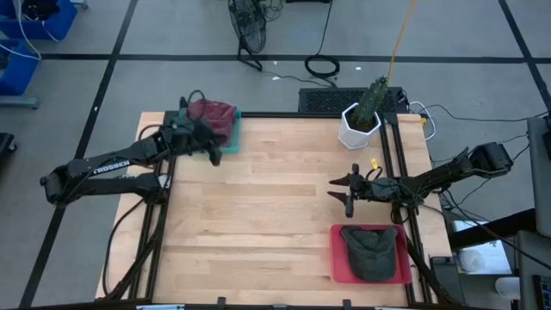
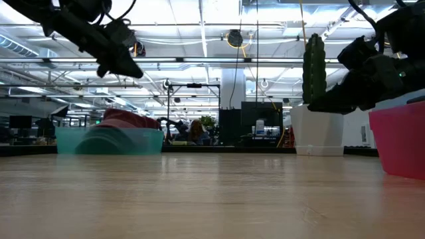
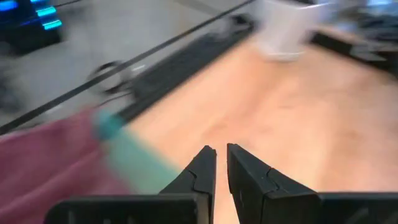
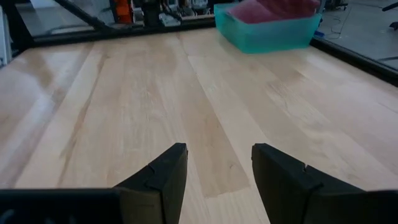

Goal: Pick & Place hat
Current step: Return to Home Position

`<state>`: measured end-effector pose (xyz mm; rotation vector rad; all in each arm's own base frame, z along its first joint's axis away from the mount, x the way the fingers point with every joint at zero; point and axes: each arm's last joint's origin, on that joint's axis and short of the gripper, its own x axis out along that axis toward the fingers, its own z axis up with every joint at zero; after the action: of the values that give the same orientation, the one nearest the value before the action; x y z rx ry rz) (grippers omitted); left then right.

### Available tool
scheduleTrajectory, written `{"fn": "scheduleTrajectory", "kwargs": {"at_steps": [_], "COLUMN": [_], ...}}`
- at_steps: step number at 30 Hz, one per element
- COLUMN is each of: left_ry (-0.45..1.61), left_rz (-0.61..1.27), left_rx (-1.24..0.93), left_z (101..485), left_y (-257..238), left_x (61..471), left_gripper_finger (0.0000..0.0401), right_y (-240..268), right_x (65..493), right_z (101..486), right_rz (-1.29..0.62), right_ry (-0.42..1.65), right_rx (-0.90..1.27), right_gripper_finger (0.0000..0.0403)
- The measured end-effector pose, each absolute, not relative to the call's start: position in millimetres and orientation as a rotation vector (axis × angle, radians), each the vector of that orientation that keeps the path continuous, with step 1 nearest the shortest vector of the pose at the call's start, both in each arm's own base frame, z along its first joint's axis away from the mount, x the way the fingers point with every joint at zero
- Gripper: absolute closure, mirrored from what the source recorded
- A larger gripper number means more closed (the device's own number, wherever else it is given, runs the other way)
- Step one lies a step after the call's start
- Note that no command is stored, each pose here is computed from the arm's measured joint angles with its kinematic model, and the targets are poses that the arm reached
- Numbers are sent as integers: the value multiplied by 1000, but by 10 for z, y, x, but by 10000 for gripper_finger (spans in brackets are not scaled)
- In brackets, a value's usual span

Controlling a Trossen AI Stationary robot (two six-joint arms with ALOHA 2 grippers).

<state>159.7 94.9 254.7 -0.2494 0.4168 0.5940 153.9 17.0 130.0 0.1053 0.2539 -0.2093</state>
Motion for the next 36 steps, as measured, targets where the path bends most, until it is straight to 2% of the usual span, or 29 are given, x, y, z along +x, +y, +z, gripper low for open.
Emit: {"fn": "scheduleTrajectory", "kwargs": {"at_steps": [4,11,20,29,36], "left_ry": [320,175,88,30,20], "left_rz": [426,299,280,244,129], "left_rx": [-224,-200,-229,-288,-269], "left_z": [2493,2265,2023,1625,1655], "left_y": [750,418,226,138,30], "left_x": [1739,1821,1474,1194,1171], "left_gripper_finger": [359,359,359,359,359], "right_y": [172,175,168,137,120], "right_x": [1551,1556,1466,1297,1178], "right_z": [1345,1406,1556,1580,1633], "right_rz": [-205,-196,-165,-171,-149], "right_ry": [207,147,66,105,70], "right_rx": [119,161,194,196,220], "right_gripper_finger": [238,239,239,239,239]}}
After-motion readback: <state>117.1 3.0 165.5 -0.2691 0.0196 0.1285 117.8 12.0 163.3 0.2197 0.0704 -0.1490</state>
